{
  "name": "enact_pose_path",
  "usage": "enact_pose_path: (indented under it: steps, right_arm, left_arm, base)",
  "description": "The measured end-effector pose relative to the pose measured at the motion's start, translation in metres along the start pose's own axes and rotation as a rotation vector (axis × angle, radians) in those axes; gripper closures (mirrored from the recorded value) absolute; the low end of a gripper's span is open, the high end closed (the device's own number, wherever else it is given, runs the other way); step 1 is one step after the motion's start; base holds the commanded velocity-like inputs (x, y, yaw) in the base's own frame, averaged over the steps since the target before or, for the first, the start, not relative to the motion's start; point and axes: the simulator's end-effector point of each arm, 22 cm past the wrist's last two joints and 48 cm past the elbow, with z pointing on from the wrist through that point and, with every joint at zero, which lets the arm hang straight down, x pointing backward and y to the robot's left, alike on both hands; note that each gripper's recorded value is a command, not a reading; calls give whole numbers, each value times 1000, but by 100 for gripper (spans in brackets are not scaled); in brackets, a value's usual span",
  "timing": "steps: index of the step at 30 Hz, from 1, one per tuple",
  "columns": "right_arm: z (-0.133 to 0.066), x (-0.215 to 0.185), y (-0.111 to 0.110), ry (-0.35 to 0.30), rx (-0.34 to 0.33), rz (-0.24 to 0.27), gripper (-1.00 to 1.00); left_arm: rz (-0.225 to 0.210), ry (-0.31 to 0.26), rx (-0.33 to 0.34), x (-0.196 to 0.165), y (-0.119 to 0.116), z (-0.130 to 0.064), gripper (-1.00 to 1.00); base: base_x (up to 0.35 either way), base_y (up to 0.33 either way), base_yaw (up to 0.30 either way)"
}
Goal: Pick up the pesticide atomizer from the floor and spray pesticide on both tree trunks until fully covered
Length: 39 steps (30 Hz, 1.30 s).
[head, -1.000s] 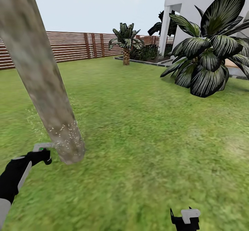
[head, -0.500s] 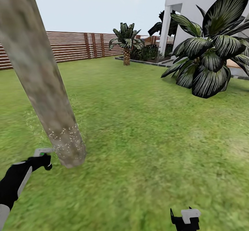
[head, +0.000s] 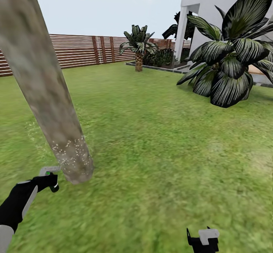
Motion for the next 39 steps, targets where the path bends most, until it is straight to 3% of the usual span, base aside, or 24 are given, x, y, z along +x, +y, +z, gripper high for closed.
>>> enact_pose_path:
  steps: [3,5,9,14,18,27,29,35,37,39]
  right_arm:
    - [0,0,0,0,1,1,-100]
    - [0,0,0,1,1,1,-100]
    - [0,1,0,1,1,1,-100]
    - [0,0,0,1,1,1,-100]
    - [0,0,0,1,1,1,-100]
    - [0,0,0,1,2,2,-100]
    - [0,0,0,1,1,2,-100]
    - [0,0,1,1,0,2,-100]
    - [0,0,2,1,-2,3,-100]
    - [0,-1,8,1,-9,8,-100]
  left_arm:
    - [-6,-17,8,-8,-5,0,100]
    - [-3,-70,16,-33,-14,-6,100]
    - [7,-115,19,-56,-17,-14,100]
    - [-3,-126,37,-71,-28,-16,100]
    - [-9,-121,25,-78,-18,-18,100]
    - [1,-90,26,-56,-18,-13,100]
    - [1,-55,25,-33,-16,-5,100]
    - [4,-34,35,6,-19,12,100]
    - [2,-20,44,14,-22,14,100]
    - [22,-35,100,19,-36,16,100]
  base:
    - [-194,-126,0]
    - [-178,-13,0]
    - [-27,-2,0]
    - [-1,0,0]
    - [0,0,0]
    - [-208,0,0]
    - [-336,0,0]
    - [-337,0,0]
    - [-334,0,0]
    - [-187,0,0]
